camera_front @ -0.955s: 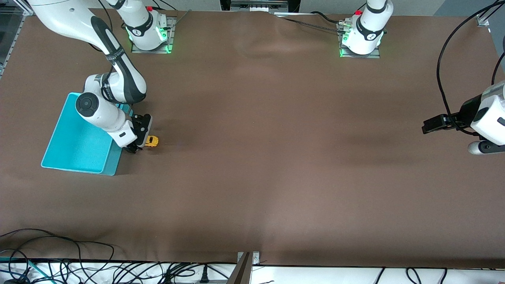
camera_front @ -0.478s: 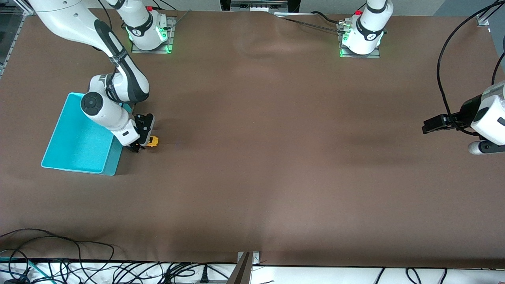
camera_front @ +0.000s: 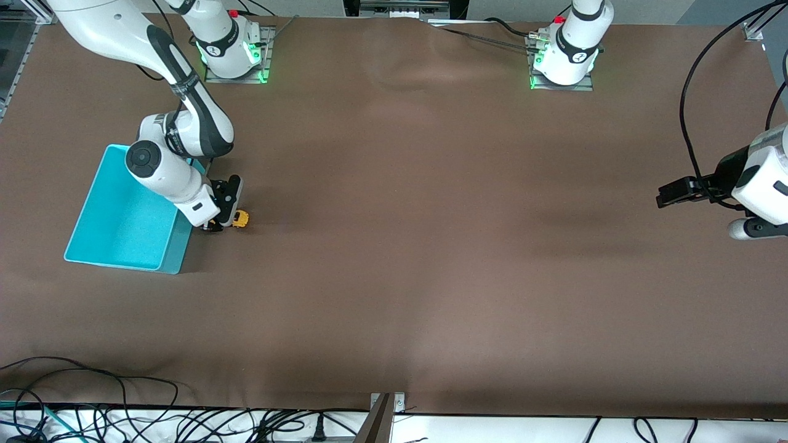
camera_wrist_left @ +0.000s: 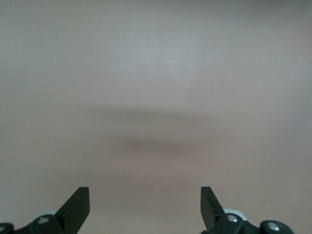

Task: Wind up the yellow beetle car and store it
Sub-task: 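Lift the car with the right gripper and carry it over the box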

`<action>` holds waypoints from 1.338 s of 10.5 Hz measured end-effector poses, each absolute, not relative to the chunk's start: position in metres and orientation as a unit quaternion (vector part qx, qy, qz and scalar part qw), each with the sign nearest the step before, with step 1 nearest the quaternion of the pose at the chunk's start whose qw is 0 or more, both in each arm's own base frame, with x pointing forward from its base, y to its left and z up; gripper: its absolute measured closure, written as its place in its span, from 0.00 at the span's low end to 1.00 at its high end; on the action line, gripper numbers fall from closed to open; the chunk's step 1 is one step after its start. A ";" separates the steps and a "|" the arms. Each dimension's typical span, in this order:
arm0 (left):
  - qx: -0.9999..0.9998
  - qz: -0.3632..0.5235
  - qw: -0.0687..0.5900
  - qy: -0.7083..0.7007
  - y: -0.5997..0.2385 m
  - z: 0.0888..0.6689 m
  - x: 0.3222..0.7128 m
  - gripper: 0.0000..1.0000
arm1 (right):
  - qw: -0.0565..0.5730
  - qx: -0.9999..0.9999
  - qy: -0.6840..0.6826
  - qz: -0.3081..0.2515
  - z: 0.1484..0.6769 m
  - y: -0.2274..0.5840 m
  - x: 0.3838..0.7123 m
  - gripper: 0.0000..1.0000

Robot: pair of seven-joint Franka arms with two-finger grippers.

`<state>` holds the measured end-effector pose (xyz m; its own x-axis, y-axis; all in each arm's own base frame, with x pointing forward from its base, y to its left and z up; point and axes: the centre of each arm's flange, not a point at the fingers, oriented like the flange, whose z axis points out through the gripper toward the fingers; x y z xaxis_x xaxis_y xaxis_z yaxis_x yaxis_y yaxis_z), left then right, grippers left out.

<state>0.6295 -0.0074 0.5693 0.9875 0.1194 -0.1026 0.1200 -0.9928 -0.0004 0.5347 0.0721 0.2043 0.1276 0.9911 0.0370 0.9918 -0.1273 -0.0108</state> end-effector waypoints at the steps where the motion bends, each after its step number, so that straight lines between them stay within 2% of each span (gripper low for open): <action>1: 0.997 -0.051 0.003 0.060 -0.007 0.570 0.629 0.00 | 0.019 -0.749 -0.662 -0.003 0.215 0.073 0.534 0.55; 10: 0.997 -0.050 0.003 0.062 -0.006 0.571 0.629 0.00 | 0.029 -0.715 -0.697 0.047 0.366 0.053 0.511 0.55; 14: 0.997 -0.049 0.003 0.061 -0.006 0.571 0.629 0.00 | 0.045 -0.642 -0.764 0.043 0.381 -0.034 0.513 0.55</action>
